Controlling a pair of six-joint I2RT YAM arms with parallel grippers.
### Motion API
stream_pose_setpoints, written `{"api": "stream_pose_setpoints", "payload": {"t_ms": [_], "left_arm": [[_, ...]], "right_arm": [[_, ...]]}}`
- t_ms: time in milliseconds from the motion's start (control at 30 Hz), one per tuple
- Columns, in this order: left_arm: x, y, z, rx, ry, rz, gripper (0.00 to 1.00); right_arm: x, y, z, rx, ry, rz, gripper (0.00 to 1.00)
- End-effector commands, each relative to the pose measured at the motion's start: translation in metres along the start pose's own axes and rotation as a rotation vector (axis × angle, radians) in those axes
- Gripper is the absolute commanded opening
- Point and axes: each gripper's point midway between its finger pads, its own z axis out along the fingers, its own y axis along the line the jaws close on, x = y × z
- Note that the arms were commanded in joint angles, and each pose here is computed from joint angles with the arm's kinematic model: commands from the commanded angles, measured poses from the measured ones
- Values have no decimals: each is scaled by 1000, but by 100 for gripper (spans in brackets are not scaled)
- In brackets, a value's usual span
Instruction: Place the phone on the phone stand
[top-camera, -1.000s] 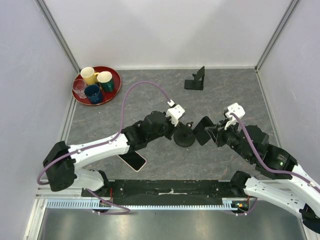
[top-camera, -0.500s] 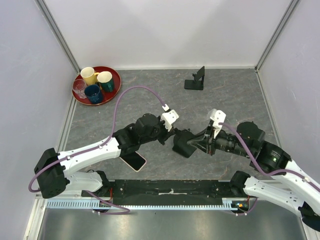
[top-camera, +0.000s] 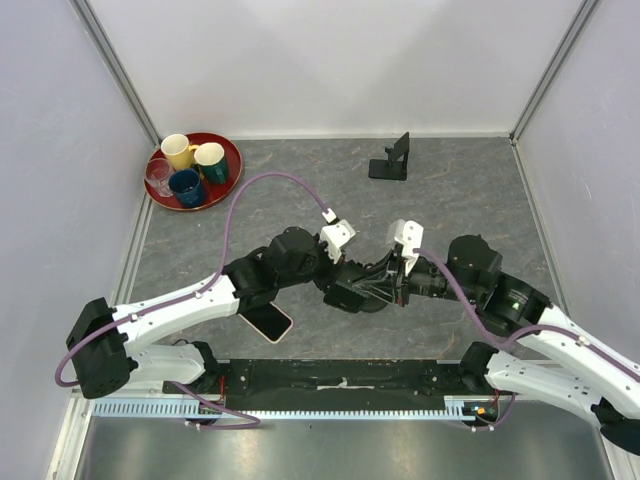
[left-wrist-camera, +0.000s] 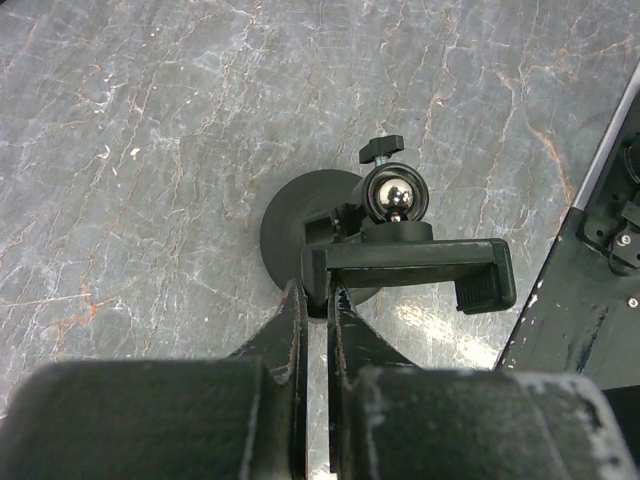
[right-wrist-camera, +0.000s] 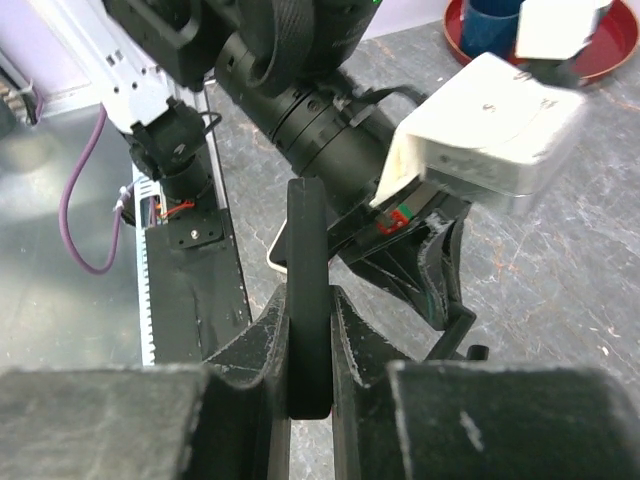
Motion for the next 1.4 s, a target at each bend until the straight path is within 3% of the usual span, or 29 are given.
{"api": "stream_pose_setpoints", "payload": {"t_ms": [0, 200, 700, 1033, 1367], "left_arm": [[-25, -15, -10, 70, -42, -42, 2], [-26, -21, -18, 110, -20, -16, 2], [-18, -33, -36, 211, 59, 124, 2], [-8, -48, -46, 322, 73, 175, 2], [-11, -52, -49, 382, 53, 184, 2]], "right_arm": [[-19, 2, 16, -71, -138, -183, 0], [4, -4, 39, -120, -86, -304, 0], [8, -26, 52, -76, -34, -445, 0], [19, -24, 52, -196, -36, -420, 0], [26, -45, 57, -196, -21, -388, 0]]}}
